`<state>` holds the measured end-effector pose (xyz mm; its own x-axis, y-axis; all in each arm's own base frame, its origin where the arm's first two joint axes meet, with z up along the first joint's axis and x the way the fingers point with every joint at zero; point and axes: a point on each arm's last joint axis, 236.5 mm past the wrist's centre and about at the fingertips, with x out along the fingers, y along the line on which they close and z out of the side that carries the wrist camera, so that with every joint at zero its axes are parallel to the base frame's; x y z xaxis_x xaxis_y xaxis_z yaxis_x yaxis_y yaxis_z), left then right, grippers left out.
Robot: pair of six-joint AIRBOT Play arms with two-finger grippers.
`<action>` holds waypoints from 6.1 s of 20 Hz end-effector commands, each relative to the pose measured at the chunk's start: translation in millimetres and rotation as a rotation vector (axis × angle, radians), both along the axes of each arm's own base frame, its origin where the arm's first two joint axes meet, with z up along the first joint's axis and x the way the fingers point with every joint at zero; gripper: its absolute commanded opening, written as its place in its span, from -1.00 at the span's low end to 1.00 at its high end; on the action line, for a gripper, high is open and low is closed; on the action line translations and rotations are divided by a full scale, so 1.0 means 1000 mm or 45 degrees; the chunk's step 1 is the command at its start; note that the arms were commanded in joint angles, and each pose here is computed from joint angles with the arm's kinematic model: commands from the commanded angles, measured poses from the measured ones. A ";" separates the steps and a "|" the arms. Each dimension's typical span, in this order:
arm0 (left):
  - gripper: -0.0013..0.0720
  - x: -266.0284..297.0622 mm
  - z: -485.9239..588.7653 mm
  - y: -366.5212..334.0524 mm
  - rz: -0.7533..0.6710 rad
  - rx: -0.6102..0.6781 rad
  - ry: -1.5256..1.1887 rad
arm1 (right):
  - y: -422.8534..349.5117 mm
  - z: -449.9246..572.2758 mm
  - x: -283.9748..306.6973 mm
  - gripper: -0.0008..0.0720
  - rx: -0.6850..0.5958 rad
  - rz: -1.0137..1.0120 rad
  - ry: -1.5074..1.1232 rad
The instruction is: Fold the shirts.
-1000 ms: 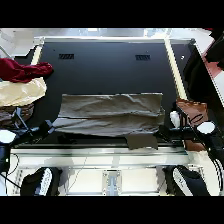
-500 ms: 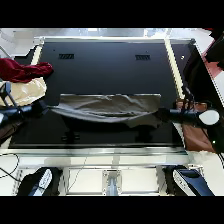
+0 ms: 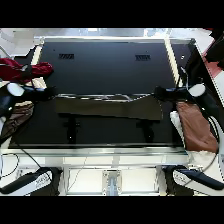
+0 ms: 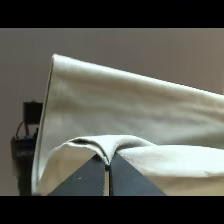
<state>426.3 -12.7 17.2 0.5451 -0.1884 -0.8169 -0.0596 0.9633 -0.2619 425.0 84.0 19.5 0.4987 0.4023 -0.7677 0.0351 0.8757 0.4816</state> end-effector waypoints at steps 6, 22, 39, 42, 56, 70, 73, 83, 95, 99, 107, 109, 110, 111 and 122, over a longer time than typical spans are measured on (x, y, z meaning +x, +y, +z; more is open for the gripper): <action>-0.95 0.045 -0.076 0.022 0.041 0.216 0.068 | 0.005 -0.088 0.043 -0.95 -0.062 0.015 0.115; 0.75 0.040 0.097 -0.059 -0.285 0.283 -0.226 | -0.124 0.074 0.018 0.16 -0.290 -0.200 -0.065; 0.52 0.034 -0.026 -0.227 -0.775 0.314 0.127 | -0.067 -0.120 -0.002 0.72 0.330 0.017 0.410; 0.52 0.035 -0.026 -0.227 -0.775 0.314 0.125 | -0.037 -0.122 0.000 0.72 0.304 0.118 0.417; -0.94 0.031 -0.091 -0.240 -0.779 0.253 0.264 | 0.033 0.021 -0.001 -0.95 0.380 0.407 0.238; -0.94 0.021 -0.106 -0.276 -0.839 0.047 0.282 | 0.226 0.134 0.015 -0.96 0.365 0.589 -0.173; -0.94 0.040 -0.075 -0.241 -0.809 0.166 0.200 | 0.258 0.143 0.010 -0.96 0.385 0.608 -0.248; -0.94 0.044 0.090 0.015 -0.259 0.358 0.054 | 0.399 0.088 -0.004 -0.96 0.610 0.504 -0.252; -0.94 0.028 0.108 0.066 -0.108 0.349 0.056 | 0.332 0.099 0.013 0.69 0.396 0.587 -0.288; -0.94 0.030 0.105 0.062 -0.115 0.327 0.061 | 0.241 0.088 0.054 0.69 0.228 0.417 -0.215; -0.94 0.053 0.078 0.007 -0.186 -0.006 0.054 | 0.219 -0.047 0.060 0.69 0.112 0.310 0.162; -0.94 0.057 0.072 -0.003 -0.219 -0.057 0.056 | 0.226 -0.079 0.044 0.69 0.149 0.327 0.304; -0.94 0.058 0.070 -0.004 -0.220 -0.067 0.061 | 0.230 -0.088 0.039 0.69 0.170 0.336 0.347; -0.94 0.058 0.068 -0.004 -0.221 -0.068 0.065 | 0.234 -0.094 0.036 0.69 0.187 0.355 0.364; -0.94 0.058 0.067 -0.007 -0.267 -0.044 0.056 | 0.280 -0.115 0.019 0.49 0.442 0.405 0.473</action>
